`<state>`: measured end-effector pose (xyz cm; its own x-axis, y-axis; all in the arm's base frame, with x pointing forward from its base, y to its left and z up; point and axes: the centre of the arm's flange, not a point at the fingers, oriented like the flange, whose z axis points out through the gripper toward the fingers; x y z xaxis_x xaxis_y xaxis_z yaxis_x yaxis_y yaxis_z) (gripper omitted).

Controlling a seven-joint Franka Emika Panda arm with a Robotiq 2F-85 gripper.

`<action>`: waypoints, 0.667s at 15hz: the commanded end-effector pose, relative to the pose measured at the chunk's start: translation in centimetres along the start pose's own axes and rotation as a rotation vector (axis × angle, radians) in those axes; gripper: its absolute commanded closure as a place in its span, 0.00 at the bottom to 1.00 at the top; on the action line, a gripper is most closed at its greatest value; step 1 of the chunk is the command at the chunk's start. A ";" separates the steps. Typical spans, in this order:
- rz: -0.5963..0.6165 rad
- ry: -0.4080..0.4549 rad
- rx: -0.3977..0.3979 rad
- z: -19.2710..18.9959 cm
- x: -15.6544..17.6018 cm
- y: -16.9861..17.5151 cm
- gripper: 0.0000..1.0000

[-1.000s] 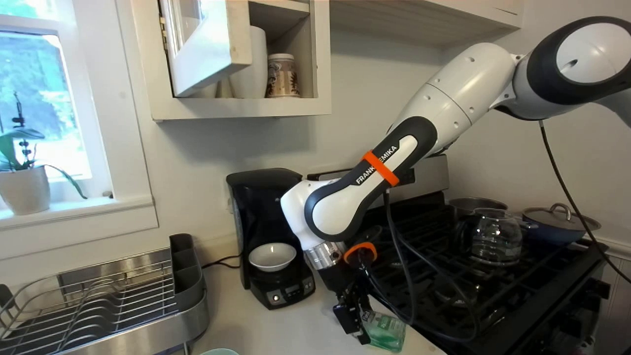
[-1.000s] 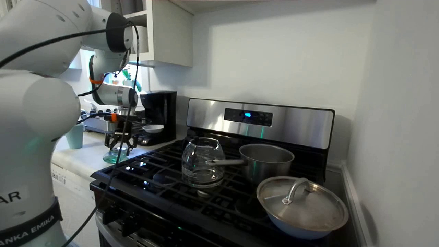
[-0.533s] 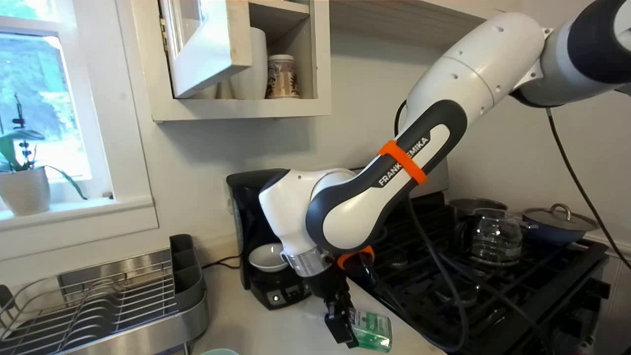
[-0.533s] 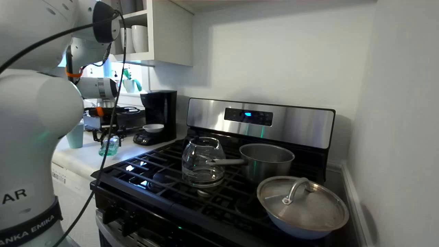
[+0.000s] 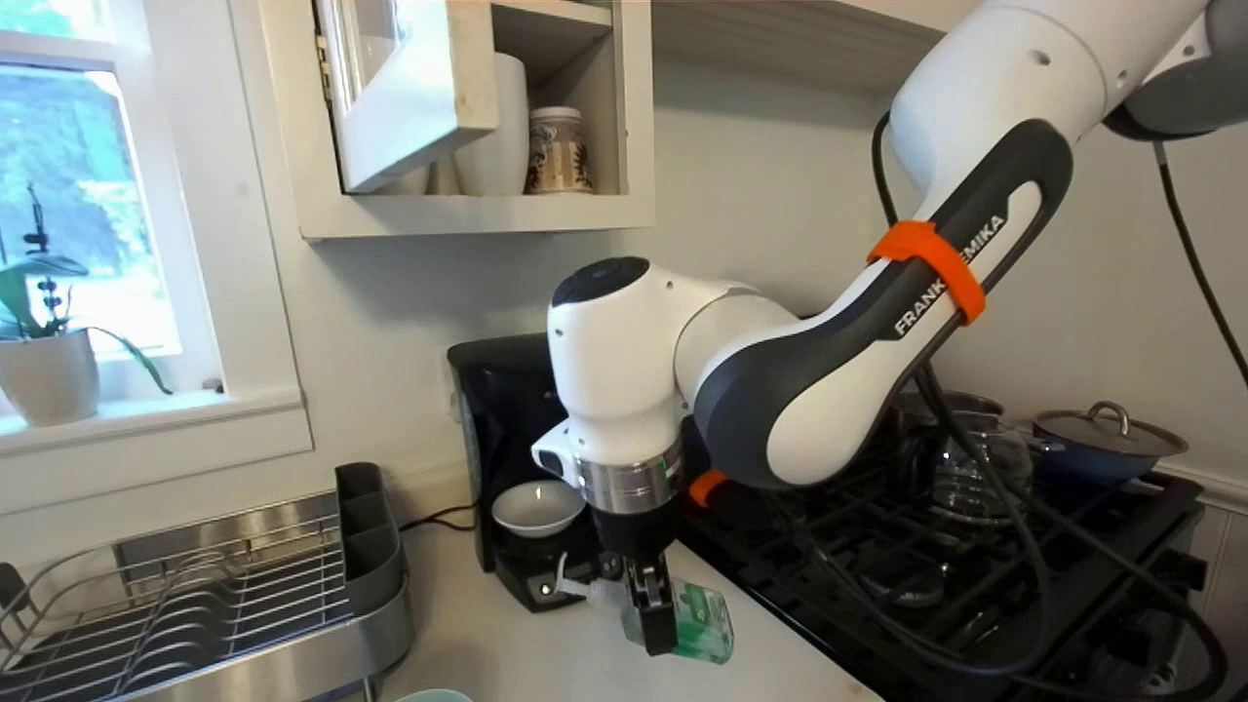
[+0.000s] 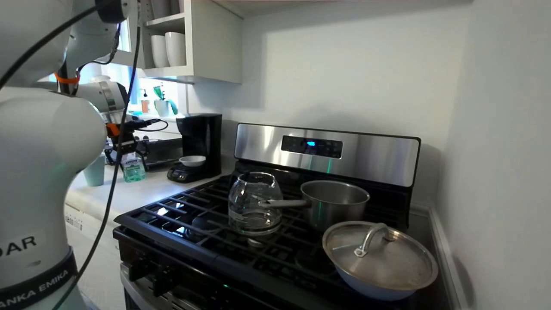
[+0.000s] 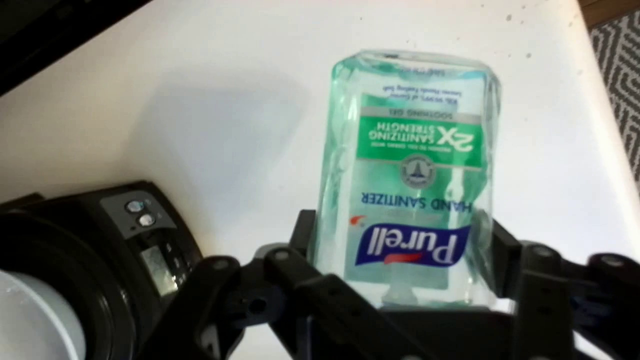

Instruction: Position the soap dispenser bottle in an upright position

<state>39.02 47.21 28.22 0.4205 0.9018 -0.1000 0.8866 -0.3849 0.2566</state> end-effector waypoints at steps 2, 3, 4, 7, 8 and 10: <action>-0.115 0.216 -0.067 -2.3 -5.5 -0.3 0.50; -0.137 0.265 -0.073 -2.5 -6.2 -0.1 0.50; -0.156 0.316 -0.076 -2.6 -6.9 0.2 0.50; -0.214 0.473 -0.080 -2.7 -8.9 1.4 0.50; -0.237 0.525 -0.077 -2.6 -9.5 1.7 0.50; -0.278 0.635 -0.075 -2.4 -10.9 2.5 0.50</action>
<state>36.97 40.46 31.54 0.0798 0.9461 0.3140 0.9205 -0.1908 0.3410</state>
